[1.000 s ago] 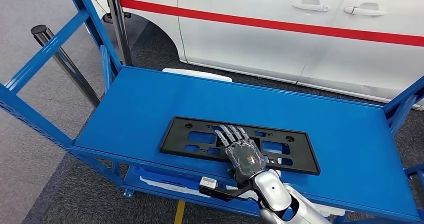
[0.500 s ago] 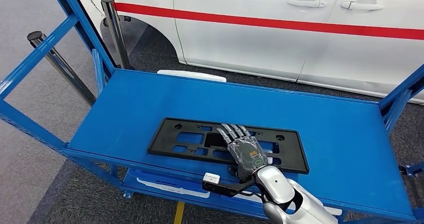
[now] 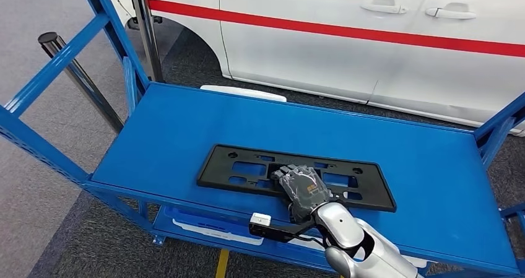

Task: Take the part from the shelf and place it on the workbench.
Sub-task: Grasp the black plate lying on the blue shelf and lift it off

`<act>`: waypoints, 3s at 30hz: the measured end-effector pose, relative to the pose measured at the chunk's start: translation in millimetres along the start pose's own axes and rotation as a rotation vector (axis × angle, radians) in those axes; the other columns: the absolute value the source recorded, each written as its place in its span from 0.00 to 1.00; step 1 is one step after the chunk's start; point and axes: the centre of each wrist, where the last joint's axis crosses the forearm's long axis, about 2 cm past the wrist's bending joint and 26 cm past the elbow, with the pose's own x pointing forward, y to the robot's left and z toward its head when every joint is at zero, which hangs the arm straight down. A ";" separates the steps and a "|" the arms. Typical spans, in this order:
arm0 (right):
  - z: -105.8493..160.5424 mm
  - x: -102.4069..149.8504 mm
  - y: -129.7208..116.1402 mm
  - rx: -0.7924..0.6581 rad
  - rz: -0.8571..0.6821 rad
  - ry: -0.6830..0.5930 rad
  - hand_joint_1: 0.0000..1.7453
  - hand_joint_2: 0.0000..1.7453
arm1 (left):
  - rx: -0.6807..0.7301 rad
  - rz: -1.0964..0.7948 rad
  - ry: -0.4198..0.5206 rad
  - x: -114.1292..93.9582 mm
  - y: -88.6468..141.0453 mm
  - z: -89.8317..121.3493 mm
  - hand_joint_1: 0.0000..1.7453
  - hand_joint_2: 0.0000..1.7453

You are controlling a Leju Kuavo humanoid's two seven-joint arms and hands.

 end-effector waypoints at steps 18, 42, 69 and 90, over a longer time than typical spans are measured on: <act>-2.5 -1.1 -3.4 -0.007 0.000 -0.007 0.95 1.00 | -0.001 0.006 -0.019 -0.3 -1.1 0.2 0.00 0.00; -10.0 3.5 -2.5 -0.030 0.004 0.002 0.95 1.00 | 0.094 0.074 -0.075 13.8 -29.5 4.9 0.00 1.00; -5.6 31.0 11.6 -0.285 0.210 0.079 0.95 1.00 | 0.091 0.093 -0.044 16.2 -37.7 6.6 0.00 1.00; -4.0 39.2 13.6 -0.383 0.260 0.088 0.95 1.00 | 0.072 0.102 -0.031 17.6 -41.0 7.2 0.00 1.00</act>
